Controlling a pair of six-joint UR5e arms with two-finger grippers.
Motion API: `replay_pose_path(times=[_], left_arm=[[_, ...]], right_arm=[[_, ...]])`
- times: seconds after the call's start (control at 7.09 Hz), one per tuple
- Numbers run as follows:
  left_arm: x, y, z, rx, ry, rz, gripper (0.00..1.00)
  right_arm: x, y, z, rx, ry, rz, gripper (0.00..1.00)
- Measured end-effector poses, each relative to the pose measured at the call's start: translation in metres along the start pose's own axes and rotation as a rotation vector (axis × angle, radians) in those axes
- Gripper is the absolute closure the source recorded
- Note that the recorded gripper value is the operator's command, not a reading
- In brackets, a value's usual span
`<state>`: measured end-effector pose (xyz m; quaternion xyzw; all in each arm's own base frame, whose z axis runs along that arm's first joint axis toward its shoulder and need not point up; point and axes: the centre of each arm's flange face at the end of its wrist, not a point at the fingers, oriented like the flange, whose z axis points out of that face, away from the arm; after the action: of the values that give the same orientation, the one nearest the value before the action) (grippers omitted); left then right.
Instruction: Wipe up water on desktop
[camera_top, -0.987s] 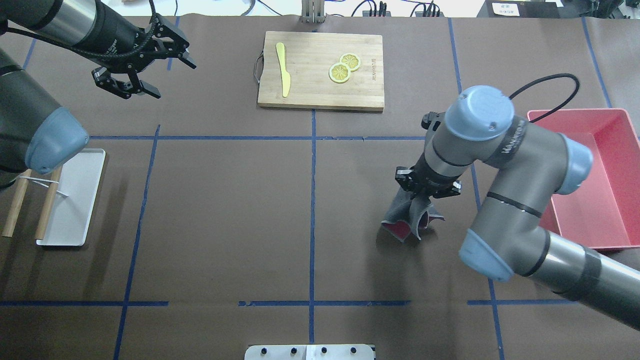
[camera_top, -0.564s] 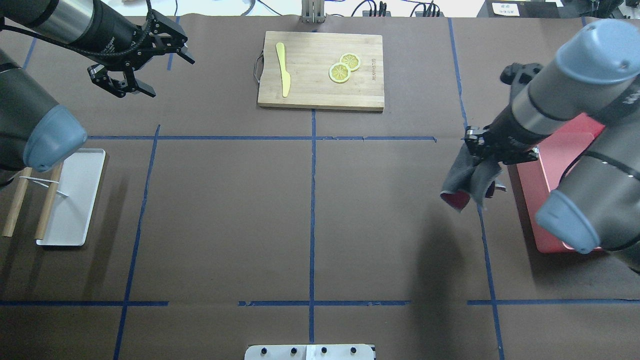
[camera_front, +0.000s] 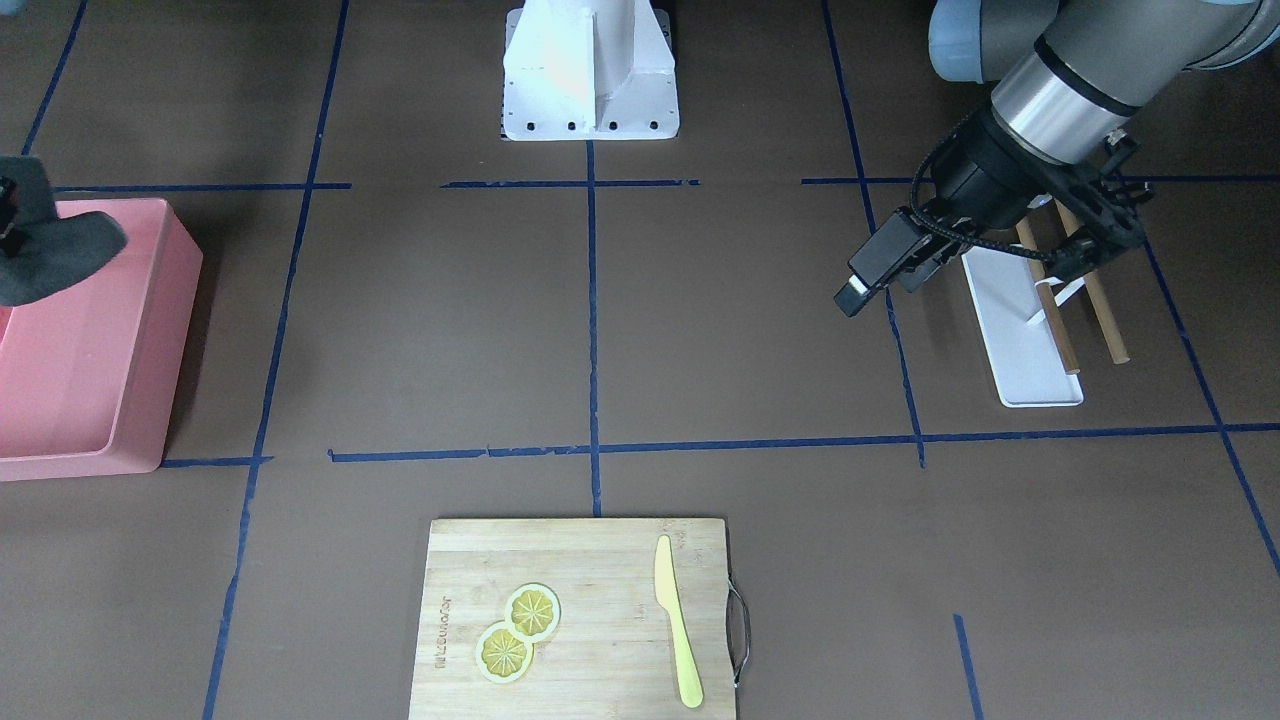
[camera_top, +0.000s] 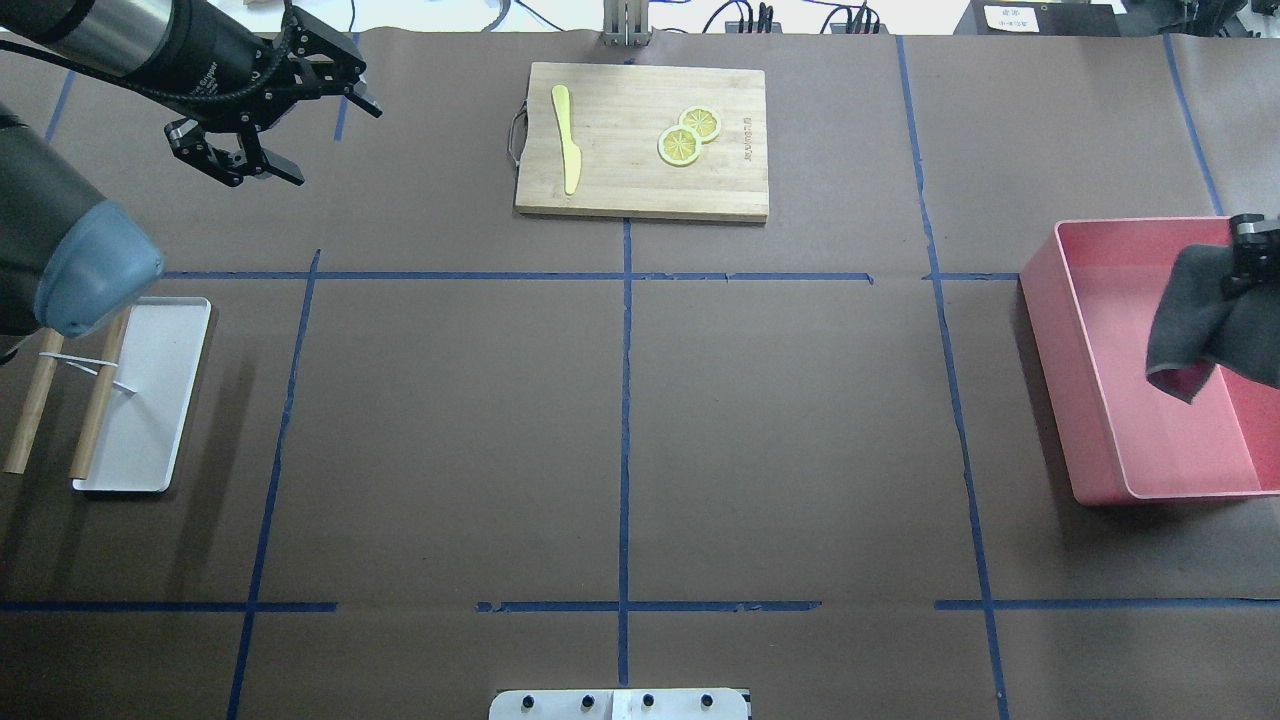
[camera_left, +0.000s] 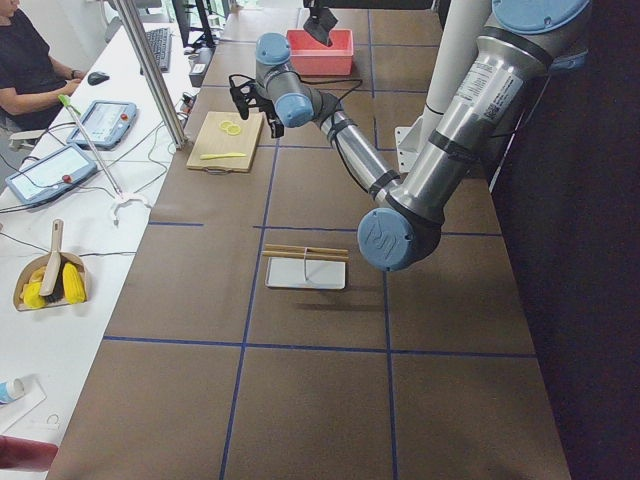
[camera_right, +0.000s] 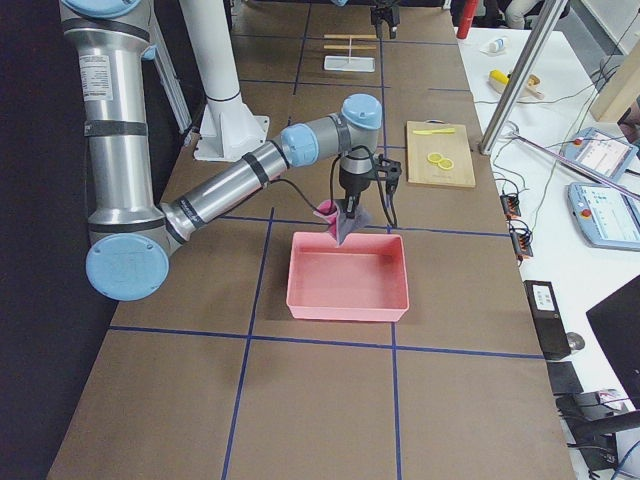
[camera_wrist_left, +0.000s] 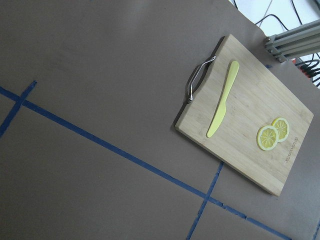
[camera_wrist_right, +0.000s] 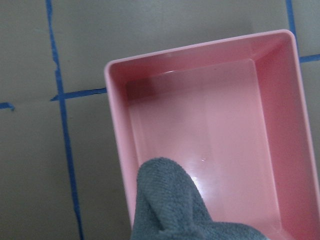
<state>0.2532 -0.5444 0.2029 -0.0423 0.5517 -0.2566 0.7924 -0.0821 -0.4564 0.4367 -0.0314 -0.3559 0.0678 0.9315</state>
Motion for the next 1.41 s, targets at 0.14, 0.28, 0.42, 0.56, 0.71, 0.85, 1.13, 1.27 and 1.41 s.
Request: replay_pose_path(times=[0.14,0.28,0.42,0.56,0.71,0.85,1.13,1.27,1.41], left_arm=[[0.000,0.000,-0.002,0.001,0.002,0.001,0.00],[0.000,0.000,-0.003,0.002,0.004,0.001,0.00],[0.001,0.001,-0.004,0.003,0.005,0.002,0.00],[0.000,0.000,-0.004,0.003,0.005,0.002,0.00],[0.000,0.000,-0.004,0.003,0.005,0.001,0.00],[0.000,0.000,-0.004,0.004,0.004,0.000,0.00],[-0.014,-0.009,-0.008,0.015,-0.004,0.006,0.00],[-0.029,-0.019,-0.014,0.028,-0.015,0.059,0.00],[-0.055,-0.034,-0.021,0.048,-0.040,0.138,0.00]], right_arm=[[0.026,-0.006,0.018,-0.028,0.021,0.001,0.95],[0.041,-0.016,0.037,-0.043,0.030,0.006,0.93],[0.052,-0.026,0.059,-0.047,0.028,0.001,0.76],[0.057,-0.033,0.082,-0.057,0.026,-0.015,0.02],[0.057,-0.038,0.106,-0.072,0.026,-0.035,0.00],[0.057,-0.042,0.121,-0.075,0.023,-0.049,0.00],[0.054,-0.043,0.116,-0.045,0.003,-0.075,0.00],[0.058,-0.046,0.097,-0.009,-0.012,-0.075,0.00],[0.071,-0.049,0.075,0.030,-0.025,-0.077,0.00]])
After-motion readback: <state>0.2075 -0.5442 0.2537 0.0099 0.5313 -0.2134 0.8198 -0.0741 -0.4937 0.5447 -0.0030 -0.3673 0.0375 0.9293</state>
